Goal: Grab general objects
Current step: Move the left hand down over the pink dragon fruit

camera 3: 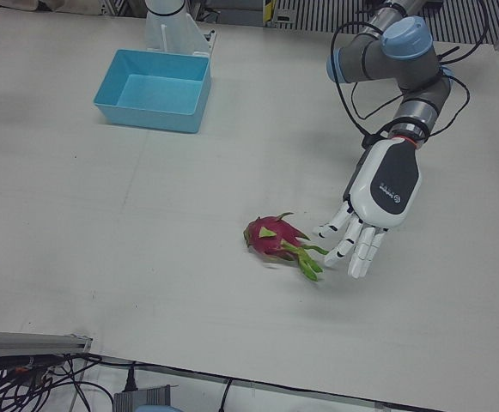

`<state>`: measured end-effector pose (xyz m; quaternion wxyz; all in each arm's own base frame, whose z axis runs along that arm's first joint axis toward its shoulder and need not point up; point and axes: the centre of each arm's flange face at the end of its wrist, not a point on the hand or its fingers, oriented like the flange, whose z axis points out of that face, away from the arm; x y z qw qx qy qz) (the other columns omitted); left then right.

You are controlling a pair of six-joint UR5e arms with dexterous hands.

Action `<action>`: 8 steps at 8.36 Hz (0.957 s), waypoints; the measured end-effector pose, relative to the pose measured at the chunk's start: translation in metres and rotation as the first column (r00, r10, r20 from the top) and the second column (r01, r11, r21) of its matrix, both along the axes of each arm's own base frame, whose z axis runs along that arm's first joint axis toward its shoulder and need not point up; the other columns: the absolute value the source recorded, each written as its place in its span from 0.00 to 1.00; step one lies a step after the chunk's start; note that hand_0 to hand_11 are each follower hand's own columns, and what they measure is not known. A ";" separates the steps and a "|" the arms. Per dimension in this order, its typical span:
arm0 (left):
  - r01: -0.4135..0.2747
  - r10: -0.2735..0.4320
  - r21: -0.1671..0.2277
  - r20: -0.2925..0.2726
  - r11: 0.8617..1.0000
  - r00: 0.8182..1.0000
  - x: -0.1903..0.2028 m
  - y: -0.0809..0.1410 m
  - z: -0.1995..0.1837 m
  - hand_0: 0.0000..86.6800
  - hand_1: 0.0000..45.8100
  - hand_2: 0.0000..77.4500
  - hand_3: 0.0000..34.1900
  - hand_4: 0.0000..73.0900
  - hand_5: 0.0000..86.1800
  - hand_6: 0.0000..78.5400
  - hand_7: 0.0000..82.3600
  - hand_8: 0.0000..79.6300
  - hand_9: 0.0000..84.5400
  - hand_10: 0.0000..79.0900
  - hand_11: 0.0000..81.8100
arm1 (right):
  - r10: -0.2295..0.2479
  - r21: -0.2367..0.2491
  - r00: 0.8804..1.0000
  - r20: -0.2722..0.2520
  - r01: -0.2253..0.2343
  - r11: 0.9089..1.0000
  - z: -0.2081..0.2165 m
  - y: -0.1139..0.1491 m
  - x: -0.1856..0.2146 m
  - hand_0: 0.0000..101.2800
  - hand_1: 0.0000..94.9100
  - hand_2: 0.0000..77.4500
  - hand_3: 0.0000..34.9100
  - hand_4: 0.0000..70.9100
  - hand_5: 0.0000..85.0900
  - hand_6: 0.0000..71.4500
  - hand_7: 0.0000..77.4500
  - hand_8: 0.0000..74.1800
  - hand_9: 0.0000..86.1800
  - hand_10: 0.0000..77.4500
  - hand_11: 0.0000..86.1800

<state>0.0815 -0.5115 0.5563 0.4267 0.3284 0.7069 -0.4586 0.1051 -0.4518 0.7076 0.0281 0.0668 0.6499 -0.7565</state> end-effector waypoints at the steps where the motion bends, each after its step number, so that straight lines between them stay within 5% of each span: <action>1: 0.002 -0.001 -0.004 0.050 1.000 0.999 0.001 0.008 -0.011 0.92 0.00 0.00 0.32 0.11 0.48 0.01 0.34 0.02 0.05 0.29 0.01 | 0.000 0.000 1.000 0.000 0.000 1.000 0.000 0.000 0.000 0.00 1.00 1.00 0.00 0.00 0.00 0.00 0.00 0.00 0.01 0.00 0.01; 5: 0.001 0.002 -0.010 0.277 1.000 0.961 0.058 0.032 -0.032 0.92 0.00 0.00 0.19 0.10 0.61 0.01 0.36 0.02 0.05 0.29 0.01 | 0.000 0.000 1.000 0.000 0.000 1.000 0.000 0.000 0.000 0.00 1.00 1.00 0.00 0.00 0.00 0.00 0.00 0.00 0.01 0.00 0.01; 6: 0.004 0.003 -0.022 0.315 1.000 0.949 0.091 0.039 -0.044 0.92 0.00 0.00 0.43 0.11 0.27 0.01 0.22 0.02 0.03 0.28 0.01 | 0.000 0.000 1.000 0.000 0.000 1.000 0.000 0.000 0.000 0.00 1.00 1.00 0.00 0.00 0.00 0.00 0.00 0.00 0.01 0.00 0.01; 7: -0.004 0.016 -0.035 0.339 0.999 0.941 0.128 0.044 -0.063 0.92 0.00 0.00 0.52 0.11 0.08 0.01 0.15 0.02 0.03 0.28 0.01 | 0.000 0.000 1.000 0.000 0.000 1.000 0.000 0.000 0.000 0.00 1.00 1.00 0.00 0.00 0.00 0.00 0.00 0.00 0.01 0.00 0.01; 8: -0.013 0.027 -0.043 0.351 0.999 0.936 0.153 0.047 -0.077 0.92 0.00 0.00 0.59 0.11 0.03 0.01 0.14 0.02 0.02 0.28 0.01 | 0.000 0.000 1.000 0.000 0.000 1.000 0.000 0.000 0.000 0.00 1.00 1.00 0.00 0.00 0.00 0.00 0.00 0.00 0.01 0.00 0.01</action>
